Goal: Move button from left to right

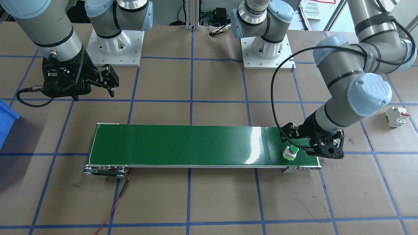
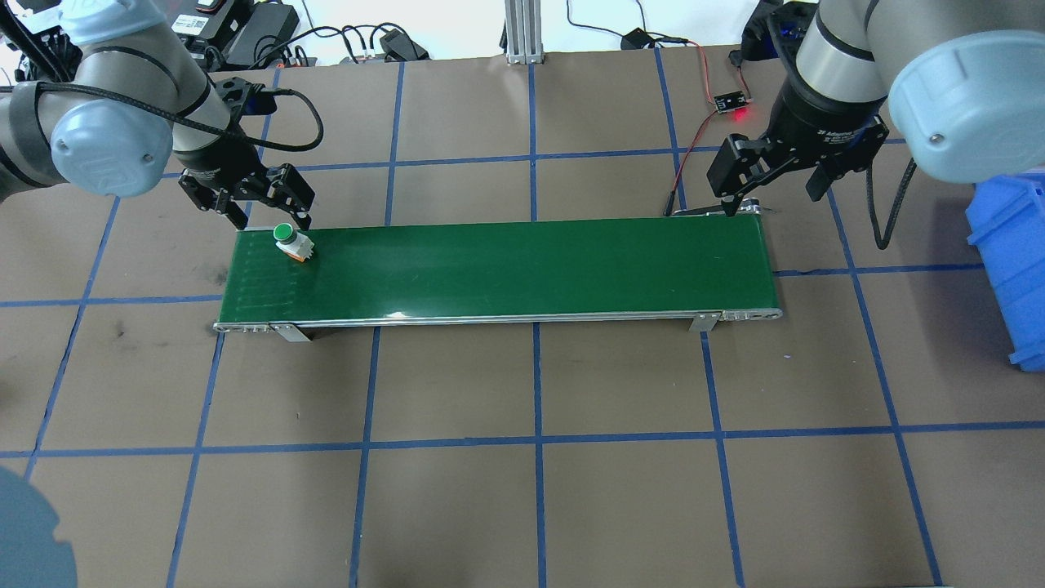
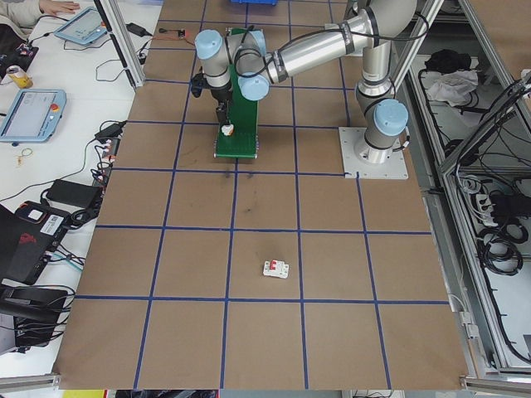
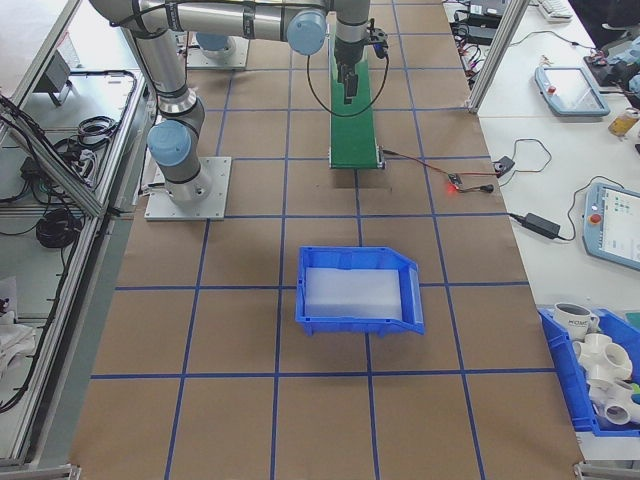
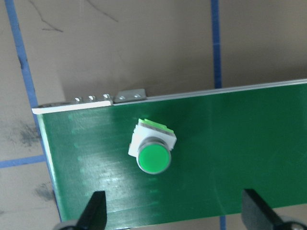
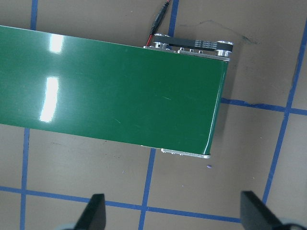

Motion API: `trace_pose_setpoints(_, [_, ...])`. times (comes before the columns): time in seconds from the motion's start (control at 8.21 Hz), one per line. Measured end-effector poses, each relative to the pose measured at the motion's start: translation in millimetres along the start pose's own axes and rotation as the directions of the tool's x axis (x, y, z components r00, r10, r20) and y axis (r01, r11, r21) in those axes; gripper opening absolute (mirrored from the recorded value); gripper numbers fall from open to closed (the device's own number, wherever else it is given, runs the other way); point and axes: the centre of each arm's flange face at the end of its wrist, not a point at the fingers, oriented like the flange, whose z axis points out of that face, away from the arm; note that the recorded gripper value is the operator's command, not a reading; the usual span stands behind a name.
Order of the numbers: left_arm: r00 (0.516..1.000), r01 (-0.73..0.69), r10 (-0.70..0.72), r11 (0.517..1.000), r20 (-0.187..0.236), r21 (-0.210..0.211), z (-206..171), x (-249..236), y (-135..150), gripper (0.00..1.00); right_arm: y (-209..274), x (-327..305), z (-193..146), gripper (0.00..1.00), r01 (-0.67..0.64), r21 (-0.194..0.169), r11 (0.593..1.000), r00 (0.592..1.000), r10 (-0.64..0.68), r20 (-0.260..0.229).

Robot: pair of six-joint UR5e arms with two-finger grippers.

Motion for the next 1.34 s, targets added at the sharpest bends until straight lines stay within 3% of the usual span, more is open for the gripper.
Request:
trace_pose_setpoints(0.37, [0.999, -0.021, 0.019, 0.997, 0.031, 0.077, -68.1, 79.0, 42.0, 1.0, -0.5, 0.0, 0.4, 1.0, -0.001, 0.0, 1.0, 1.0, 0.001, 0.001])
trace_pose_setpoints(0.61, [0.999, -0.021, 0.017, 0.996, 0.038, 0.089, -85.9, 111.7, 62.5, 1.0, -6.1, 1.4, 7.7, 1.0, -0.003, -0.007, 1.0, 1.0, 0.003, 0.005])
trace_pose_setpoints(1.1, [0.999, -0.031, 0.03, 0.999, 0.037, 0.033, -81.7, 125.8, 70.1, 1.0, -40.8, 11.7, 63.0, 1.0, -0.06, -0.059, 0.996, 0.998, 0.062, 0.026])
trace_pose_setpoints(1.34, [0.999, -0.027, 0.026, 0.999, 0.036, 0.02, -80.9, 121.2, 70.6, 1.0, -53.3, 13.5, 96.2, 1.0, -0.187, -0.052, 0.981, 0.982, 0.188, 0.026])
